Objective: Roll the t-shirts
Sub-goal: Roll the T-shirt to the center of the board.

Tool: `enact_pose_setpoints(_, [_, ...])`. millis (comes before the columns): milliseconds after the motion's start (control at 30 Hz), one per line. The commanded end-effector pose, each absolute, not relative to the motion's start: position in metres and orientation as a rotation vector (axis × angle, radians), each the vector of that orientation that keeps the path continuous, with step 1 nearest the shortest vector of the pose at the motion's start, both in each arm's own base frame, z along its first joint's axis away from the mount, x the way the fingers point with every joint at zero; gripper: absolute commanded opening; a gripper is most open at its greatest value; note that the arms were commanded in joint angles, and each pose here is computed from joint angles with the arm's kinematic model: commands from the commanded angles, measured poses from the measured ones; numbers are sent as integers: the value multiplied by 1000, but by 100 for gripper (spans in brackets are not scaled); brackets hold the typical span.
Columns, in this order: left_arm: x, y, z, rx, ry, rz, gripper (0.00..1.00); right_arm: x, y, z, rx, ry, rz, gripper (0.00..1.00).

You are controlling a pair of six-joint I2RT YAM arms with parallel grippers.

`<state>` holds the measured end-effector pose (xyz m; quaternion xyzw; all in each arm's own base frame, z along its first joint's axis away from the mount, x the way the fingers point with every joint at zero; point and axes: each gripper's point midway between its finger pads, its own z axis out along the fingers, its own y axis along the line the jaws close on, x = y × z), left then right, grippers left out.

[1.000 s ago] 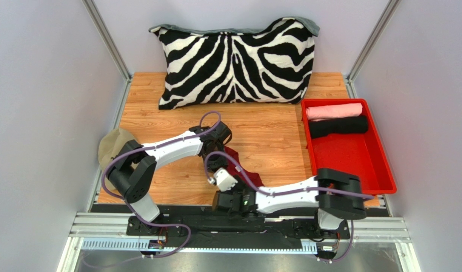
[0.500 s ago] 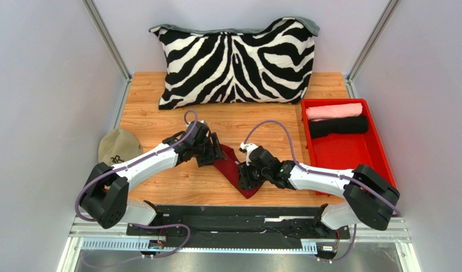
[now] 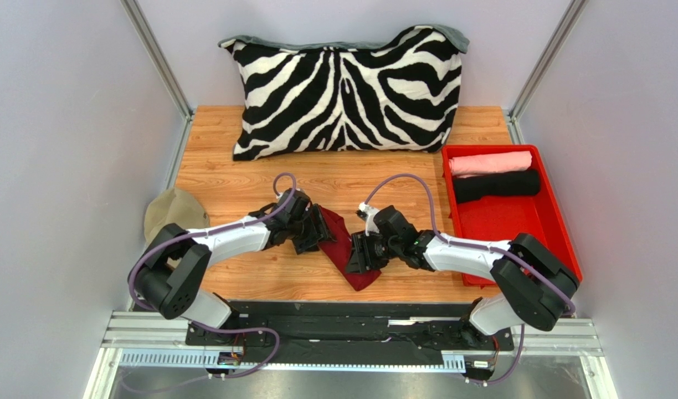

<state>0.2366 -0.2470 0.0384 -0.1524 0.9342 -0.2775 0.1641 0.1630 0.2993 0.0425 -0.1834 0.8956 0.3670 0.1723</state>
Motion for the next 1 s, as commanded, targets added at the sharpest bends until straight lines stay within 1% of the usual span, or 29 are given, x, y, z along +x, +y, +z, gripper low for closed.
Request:
enact_pose_setpoints(0, [249,-241,43,-515,2681,-647,70,159,283,38,-470,2617,923,64])
enact_pose_setpoints(67, [249,-236,39,-492,2717,-576,69,168,281,49,-457,2583,859,71])
enact_pose_setpoints(100, [249,-235,41,-481,2734,-553,69,171,281,62,-454,2558,846,77])
enact_pose_setpoints(133, [247,-233,37,-471,2753,-528,69,177,279,69,-437,2532,812,80])
enact_pose_setpoints(167, [247,-233,36,-464,2763,-517,69,179,277,75,-429,2518,800,83])
enact_pose_setpoints(200, [247,-233,37,-456,2771,-510,69,180,275,80,-423,2513,785,89])
enact_pose_setpoints(233, [245,-232,35,-449,2784,-501,69,186,274,91,-408,2473,777,93])
enact_pose_setpoints(300, [245,-233,34,-445,2792,-499,69,188,270,94,-402,2465,753,100])
enact_pose_setpoints(367, [244,-233,32,-443,2797,-496,69,191,268,89,-385,2486,757,100])
enact_pose_setpoints(433, [244,-234,32,-434,2804,-500,69,186,273,79,-386,2517,841,100])
enact_pose_setpoints(533, [245,-235,32,-429,2805,-501,69,195,280,80,-315,2498,974,100])
enact_pose_setpoints(667, [245,-237,31,-426,2814,-502,69,210,271,64,-220,2520,1021,100])
enact_pose_setpoints(767, [245,-238,30,-422,2824,-500,69,220,272,67,-187,2483,1104,100])
enact_pose_setpoints(967, [246,-239,28,-431,2835,-488,69,219,291,56,-196,2507,1264,100])
